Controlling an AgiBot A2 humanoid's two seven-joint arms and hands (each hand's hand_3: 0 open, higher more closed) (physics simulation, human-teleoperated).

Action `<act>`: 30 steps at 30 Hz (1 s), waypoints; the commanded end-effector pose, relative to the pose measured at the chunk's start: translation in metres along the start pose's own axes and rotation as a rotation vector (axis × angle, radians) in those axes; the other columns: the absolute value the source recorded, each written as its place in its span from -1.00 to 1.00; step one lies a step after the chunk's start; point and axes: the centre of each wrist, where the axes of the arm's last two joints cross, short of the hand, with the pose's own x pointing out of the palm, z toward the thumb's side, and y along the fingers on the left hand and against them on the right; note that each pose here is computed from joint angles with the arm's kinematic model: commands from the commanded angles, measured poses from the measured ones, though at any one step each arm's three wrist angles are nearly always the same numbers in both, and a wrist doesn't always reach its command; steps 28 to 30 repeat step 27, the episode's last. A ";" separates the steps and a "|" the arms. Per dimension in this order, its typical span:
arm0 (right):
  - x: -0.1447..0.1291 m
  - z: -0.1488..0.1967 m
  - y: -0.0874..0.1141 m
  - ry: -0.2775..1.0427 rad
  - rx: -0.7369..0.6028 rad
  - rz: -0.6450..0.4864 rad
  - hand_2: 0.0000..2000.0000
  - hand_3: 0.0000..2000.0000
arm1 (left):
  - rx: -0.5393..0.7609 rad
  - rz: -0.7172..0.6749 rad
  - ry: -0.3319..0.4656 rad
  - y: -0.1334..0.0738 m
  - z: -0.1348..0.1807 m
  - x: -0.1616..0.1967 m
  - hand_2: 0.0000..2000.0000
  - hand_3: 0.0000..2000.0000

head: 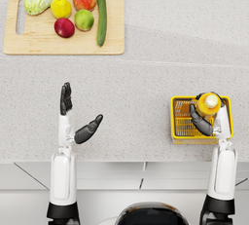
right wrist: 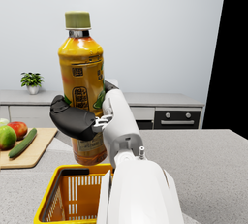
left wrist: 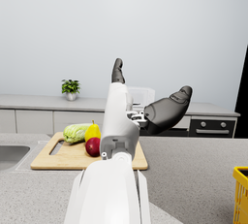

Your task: Pick up the lemon tea and place it into the yellow basket

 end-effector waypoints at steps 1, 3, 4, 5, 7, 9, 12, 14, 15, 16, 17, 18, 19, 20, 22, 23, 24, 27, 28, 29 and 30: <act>-0.002 -0.011 -0.012 -0.012 0.090 0.003 1.00 1.00 | 0.008 0.013 -0.001 0.006 0.001 -0.003 -1.00 -1.00; 0.003 -0.014 -0.020 -0.014 0.163 0.028 -0.36 0.67 | 0.019 0.015 -0.003 0.008 0.003 -0.003 -1.00 -1.00; 0.003 -0.014 -0.020 -0.027 0.179 -0.026 -1.00 0.35 | 0.014 0.017 -0.005 0.009 0.002 -0.003 -1.00 -1.00; 0.009 -0.013 -0.021 -0.034 0.188 -0.054 -1.00 0.02 | 0.021 0.014 -0.007 0.010 0.004 -0.002 -1.00 -1.00; 0.016 0.004 -0.018 -0.031 0.029 -0.090 -1.00 -0.63 | 0.064 0.009 -0.013 0.024 0.013 0.000 -1.00 -1.00; 0.011 0.038 -0.018 -0.018 -0.208 -0.137 -1.00 -1.00 | 0.149 0.012 -0.005 0.044 0.035 -0.002 -1.00 -1.00; -0.004 0.066 -0.020 -0.001 -0.383 -0.202 -1.00 -1.00 | 0.205 0.050 0.009 0.064 0.052 -0.016 -1.00 -1.00; -0.014 0.066 -0.019 -0.006 -0.404 -0.248 -1.00 -1.00 | 0.206 0.090 0.000 0.067 0.052 -0.025 -1.00 -1.00; -0.017 0.063 -0.019 -0.009 -0.397 -0.264 -1.00 -1.00 | 0.202 0.109 -0.001 0.066 0.051 -0.030 -1.00 -1.00; -0.020 0.057 -0.019 -0.013 -0.382 -0.276 -1.00 -1.00 | 0.191 0.119 -0.003 0.065 0.048 -0.032 -1.00 -1.00; -0.018 0.052 -0.019 -0.015 -0.368 -0.272 -1.00 -1.00 | 0.183 0.128 -0.004 0.064 0.045 -0.034 -1.00 -1.00; -0.015 0.047 -0.019 -0.017 -0.351 -0.260 -1.00 -1.00 | 0.169 0.127 -0.005 0.061 0.041 -0.034 -1.00 -1.00; -0.012 0.049 -0.018 -0.015 -0.360 -0.253 -1.00 -1.00 | 0.165 0.107 -0.005 0.059 0.040 -0.028 -1.00 -1.00; -0.012 0.047 -0.018 -0.017 -0.354 -0.255 -1.00 -1.00 | 0.161 0.113 -0.006 0.059 0.039 -0.030 -1.00 -1.00; -0.013 0.044 -0.018 -0.018 -0.347 -0.257 -1.00 -1.00 | 0.156 0.121 -0.008 0.058 0.037 -0.031 -1.00 -1.00; -0.013 0.044 -0.018 -0.019 -0.345 -0.258 -1.00 -1.00 | 0.155 0.123 -0.008 0.058 0.037 -0.032 -1.00 -1.00; -0.013 0.043 -0.018 -0.019 -0.343 -0.258 -1.00 -1.00 | 0.154 0.125 -0.009 0.058 0.037 -0.032 -1.00 -1.00; -0.013 0.042 -0.018 -0.020 -0.341 -0.259 -1.00 -1.00 | 0.152 0.128 -0.009 0.058 0.036 -0.033 -1.00 -1.00; -0.013 0.042 -0.018 -0.020 -0.341 -0.259 -1.00 -1.00 | 0.152 0.128 -0.009 0.058 0.036 -0.033 -1.00 -1.00; -0.013 0.042 -0.018 -0.020 -0.341 -0.259 -1.00 -1.00 | 0.152 0.128 -0.009 0.058 0.036 -0.033 -1.00 -1.00; -0.013 0.042 -0.018 -0.020 -0.341 -0.259 -1.00 -1.00 | 0.152 0.128 -0.009 0.058 0.036 -0.033 -1.00 -1.00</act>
